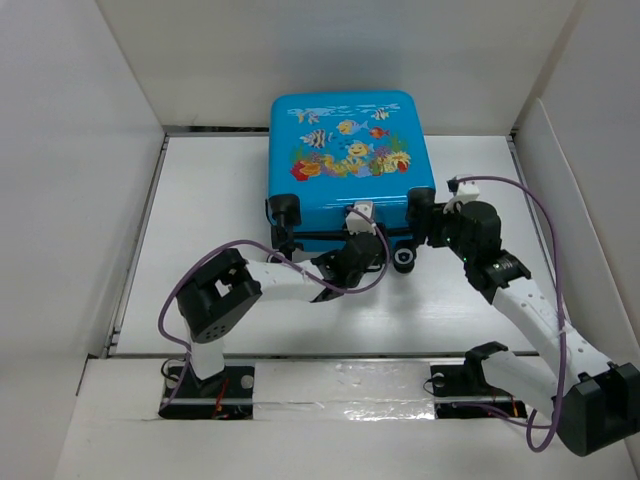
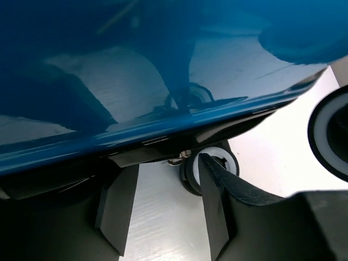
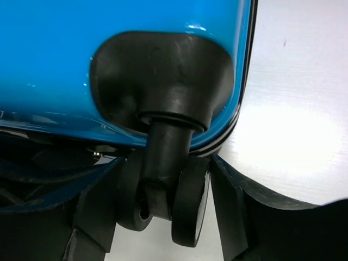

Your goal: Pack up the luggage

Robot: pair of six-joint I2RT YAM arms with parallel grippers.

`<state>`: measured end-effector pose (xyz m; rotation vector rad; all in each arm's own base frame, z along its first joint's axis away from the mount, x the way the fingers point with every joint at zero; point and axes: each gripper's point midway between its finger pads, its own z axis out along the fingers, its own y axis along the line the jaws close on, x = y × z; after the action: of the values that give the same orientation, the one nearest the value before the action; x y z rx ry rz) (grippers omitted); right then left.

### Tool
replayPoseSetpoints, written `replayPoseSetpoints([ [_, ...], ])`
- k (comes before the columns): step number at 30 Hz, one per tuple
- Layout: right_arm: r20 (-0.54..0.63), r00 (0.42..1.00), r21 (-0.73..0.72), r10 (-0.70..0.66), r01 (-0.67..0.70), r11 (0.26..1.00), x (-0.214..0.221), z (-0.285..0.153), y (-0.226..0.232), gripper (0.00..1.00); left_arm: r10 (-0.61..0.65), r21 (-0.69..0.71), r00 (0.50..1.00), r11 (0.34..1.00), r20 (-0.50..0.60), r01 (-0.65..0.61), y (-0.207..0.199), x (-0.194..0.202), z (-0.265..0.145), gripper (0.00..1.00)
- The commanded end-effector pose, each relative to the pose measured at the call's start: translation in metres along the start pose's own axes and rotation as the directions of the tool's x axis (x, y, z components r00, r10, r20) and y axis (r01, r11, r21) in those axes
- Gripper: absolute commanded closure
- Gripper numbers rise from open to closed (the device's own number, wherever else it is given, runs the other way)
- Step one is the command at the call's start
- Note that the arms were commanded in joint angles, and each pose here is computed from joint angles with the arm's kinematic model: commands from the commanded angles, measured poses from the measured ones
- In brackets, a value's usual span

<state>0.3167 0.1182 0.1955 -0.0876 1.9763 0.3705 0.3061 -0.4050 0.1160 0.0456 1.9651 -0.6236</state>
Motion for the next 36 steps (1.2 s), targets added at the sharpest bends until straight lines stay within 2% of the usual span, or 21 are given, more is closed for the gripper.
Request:
replayPoseSetpoints([
  [1, 0.055, 0.998, -0.115, -0.022, 0.029, 0.993, -0.021, -0.003, 0.023, 0.62, -0.04, -0.056, 0.991, 0.997, 0.125, 0.047, -0.004, -0.033, 0.005, 0.55],
  [4, 0.049, 0.999, -0.129, -0.021, 0.028, 0.991, -0.016, -0.005, 0.024, 0.79, -0.035, -0.085, 0.987, 0.995, 0.155, 0.048, 0.0, -0.037, 0.008, 0.59],
  [7, 0.046, 0.999, -0.149, -0.019, 0.026, 0.989, -0.013, -0.009, 0.027, 0.85, -0.022, -0.115, 0.983, 0.992, 0.18, 0.044, 0.0, -0.039, 0.011, 0.61],
  [11, 0.04, 0.999, -0.188, -0.019, 0.026, 0.982, -0.007, -0.012, 0.037, 0.87, -0.025, -0.137, 0.978, 0.989, 0.207, 0.054, 0.002, -0.039, 0.018, 0.61],
  [16, 0.032, 0.999, -0.203, -0.02, 0.026, 0.979, 0.0, -0.014, 0.04, 0.91, -0.046, -0.153, 0.963, 0.984, 0.265, 0.089, 0.0, -0.052, 0.015, 0.68],
  [24, 0.03, 0.999, -0.225, -0.016, 0.023, 0.974, 0.004, -0.016, 0.046, 0.94, -0.135, -0.101, 0.925, 0.978, 0.356, 0.181, -0.004, -0.075, 0.005, 0.86],
  [27, 0.025, 1.0, -0.226, -0.015, 0.021, 0.974, 0.007, -0.015, 0.046, 0.94, -0.145, -0.107, 0.914, 0.974, 0.378, 0.199, 0.0, -0.079, 0.002, 0.99],
  [33, 0.05, 0.999, -0.157, -0.001, 0.008, 0.988, 0.008, -0.015, 0.033, 0.94, -0.129, -0.105, 0.913, 0.978, 0.387, 0.183, 0.005, -0.08, -0.016, 1.0],
  [36, 0.064, 0.998, -0.18, 0.019, -0.007, 0.984, 0.004, -0.019, 0.033, 0.95, -0.096, -0.143, 0.916, 0.976, 0.39, 0.164, 0.022, -0.077, -0.028, 1.0],
])
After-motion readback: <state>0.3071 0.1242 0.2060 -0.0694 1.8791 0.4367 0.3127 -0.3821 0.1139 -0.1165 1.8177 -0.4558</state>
